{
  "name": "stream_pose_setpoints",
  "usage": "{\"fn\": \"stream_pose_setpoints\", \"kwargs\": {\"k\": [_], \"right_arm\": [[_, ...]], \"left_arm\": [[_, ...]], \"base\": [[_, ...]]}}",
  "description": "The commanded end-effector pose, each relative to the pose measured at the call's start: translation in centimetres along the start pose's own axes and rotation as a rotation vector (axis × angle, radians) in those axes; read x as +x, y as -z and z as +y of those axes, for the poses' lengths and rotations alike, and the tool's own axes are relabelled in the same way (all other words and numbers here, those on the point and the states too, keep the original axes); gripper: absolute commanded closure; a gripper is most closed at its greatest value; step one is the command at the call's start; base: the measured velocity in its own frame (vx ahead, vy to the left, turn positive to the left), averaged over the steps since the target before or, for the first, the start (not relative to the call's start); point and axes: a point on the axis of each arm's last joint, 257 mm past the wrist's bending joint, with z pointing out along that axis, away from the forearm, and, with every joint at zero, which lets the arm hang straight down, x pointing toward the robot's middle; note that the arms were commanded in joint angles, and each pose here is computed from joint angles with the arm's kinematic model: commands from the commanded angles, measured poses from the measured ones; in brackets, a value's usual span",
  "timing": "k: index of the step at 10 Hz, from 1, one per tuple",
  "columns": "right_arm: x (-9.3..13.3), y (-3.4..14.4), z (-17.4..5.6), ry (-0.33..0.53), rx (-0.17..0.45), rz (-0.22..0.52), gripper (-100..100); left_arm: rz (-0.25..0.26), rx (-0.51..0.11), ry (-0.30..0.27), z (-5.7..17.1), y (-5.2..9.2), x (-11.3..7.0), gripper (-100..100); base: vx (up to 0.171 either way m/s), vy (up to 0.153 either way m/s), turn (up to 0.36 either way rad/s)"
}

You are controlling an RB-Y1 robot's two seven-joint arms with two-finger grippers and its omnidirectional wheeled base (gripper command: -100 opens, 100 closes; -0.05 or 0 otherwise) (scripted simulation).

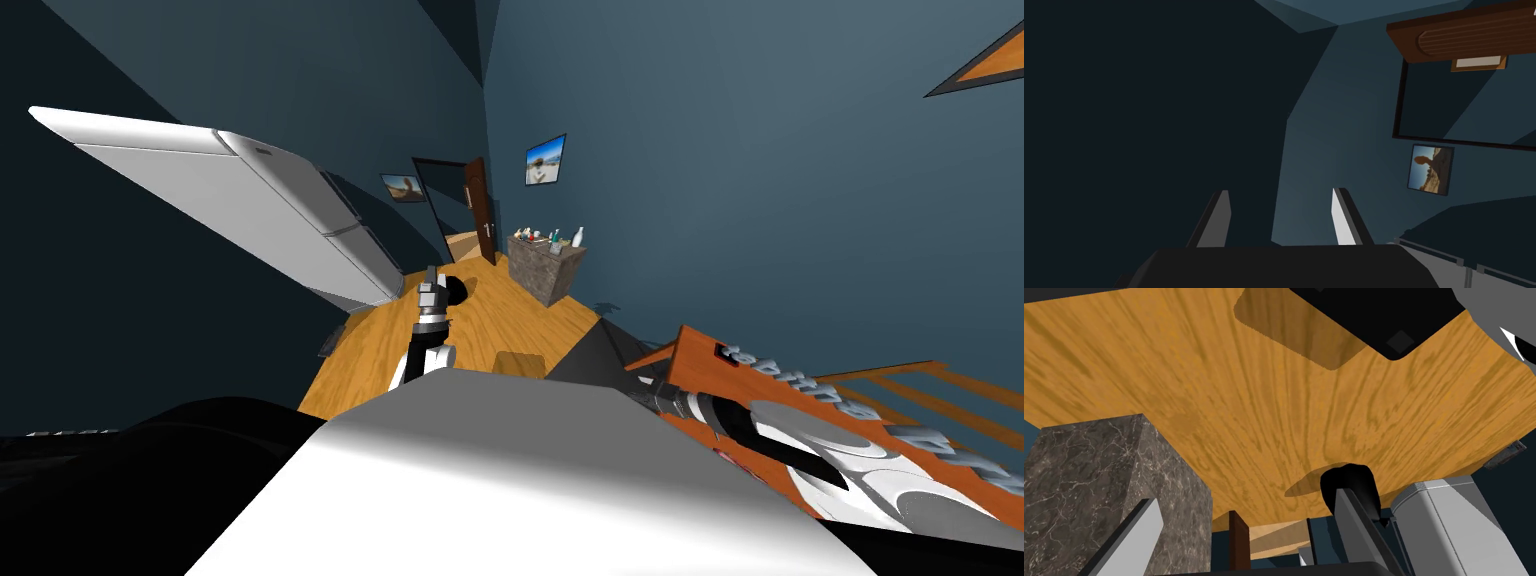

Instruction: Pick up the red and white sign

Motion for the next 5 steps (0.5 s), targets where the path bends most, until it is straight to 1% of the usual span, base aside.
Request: {"fn": "stream_pose_setpoints", "kwargs": {"k": [1, 2, 3, 4, 5], "right_arm": [[4.1, 2.0, -0.3, 0.002, 0.007, 0.102, -100], [4.1, 2.0, -0.3, 0.002, 0.007, 0.102, -100], [6.6, 3.4, -0.6, 0.001, 0.012, 0.162, -100], [6.6, 3.4, -0.6, 0.001, 0.012, 0.162, -100], [8.9, 4.8, -0.8, 0.001, 0.013, 0.219, -100]], "left_arm": [[0.0, 0.0, 0.0, 0.0, 0.0, 0.0, 0], [0.0, 0.0, 0.0, 0.0, 0.0, 0.0, 0], [0.0, 0.0, 0.0, 0.0, 0.0, 0.0, 0], [0.0, 0.0, 0.0, 0.0, 0.0, 0.0, 0], [0.0, 0.0, 0.0, 0.0, 0.0, 0.0, 0]], "base": [[-0.15, -0.131, 0.249], [-0.096, -0.093, 0.035], [-0.08, -0.061, 0.081], [-0.063, -0.043, 0.062], [-0.069, -0.055, 0.109]]}}
